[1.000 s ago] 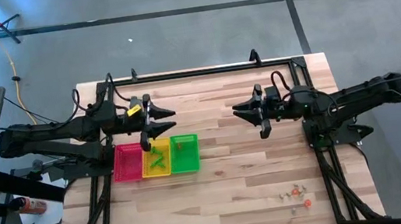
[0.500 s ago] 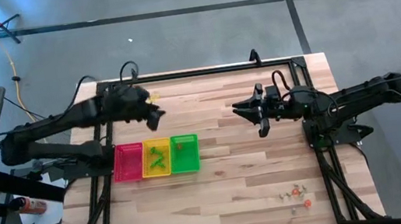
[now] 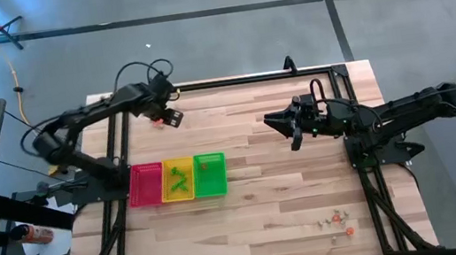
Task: Sort Halloween decoration
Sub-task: Put the orange pumpkin toy into the green bin
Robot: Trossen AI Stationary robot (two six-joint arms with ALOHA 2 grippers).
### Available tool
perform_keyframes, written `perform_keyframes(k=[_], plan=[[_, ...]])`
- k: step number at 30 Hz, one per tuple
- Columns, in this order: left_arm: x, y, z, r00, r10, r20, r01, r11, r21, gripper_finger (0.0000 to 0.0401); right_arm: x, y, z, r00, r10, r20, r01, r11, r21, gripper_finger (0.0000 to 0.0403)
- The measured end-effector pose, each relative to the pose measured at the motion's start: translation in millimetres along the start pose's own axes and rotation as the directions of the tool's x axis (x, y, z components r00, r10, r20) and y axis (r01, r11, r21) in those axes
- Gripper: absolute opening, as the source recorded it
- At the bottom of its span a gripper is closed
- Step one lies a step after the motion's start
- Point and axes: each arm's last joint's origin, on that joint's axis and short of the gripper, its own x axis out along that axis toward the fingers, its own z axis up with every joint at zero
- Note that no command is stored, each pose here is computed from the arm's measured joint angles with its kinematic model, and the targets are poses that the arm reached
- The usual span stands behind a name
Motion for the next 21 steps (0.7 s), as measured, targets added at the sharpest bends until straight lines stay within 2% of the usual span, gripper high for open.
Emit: perform_keyframes(k=[5, 9, 14, 21], plan=[[33, 16, 6, 0.992, 0.044, -0.117, -0.052, 0.997, -0.058, 0.0174, 0, 0, 0, 1.0, 0.0, 0.0, 0.0, 1.0, 0.0, 0.0087], [49, 24, 9, 0.986, 0.056, -0.155, -0.07, 0.994, -0.086, 0.0174, 0, -1, -1, 1.0, -0.02, -0.001, 0.02, 1.0, -0.003, 0.0087], [59, 27, 10, 0.983, 0.057, -0.177, -0.076, 0.992, -0.104, 0.0174, 0, -3, -2, 0.998, -0.065, 0.0, 0.065, 0.998, -0.008, 0.0087], [62, 26, 12, 0.986, 0.054, -0.161, -0.072, 0.992, -0.108, 0.0174, 0, -3, -2, 0.997, -0.077, 0.001, 0.077, 0.997, -0.018, 0.0087]])
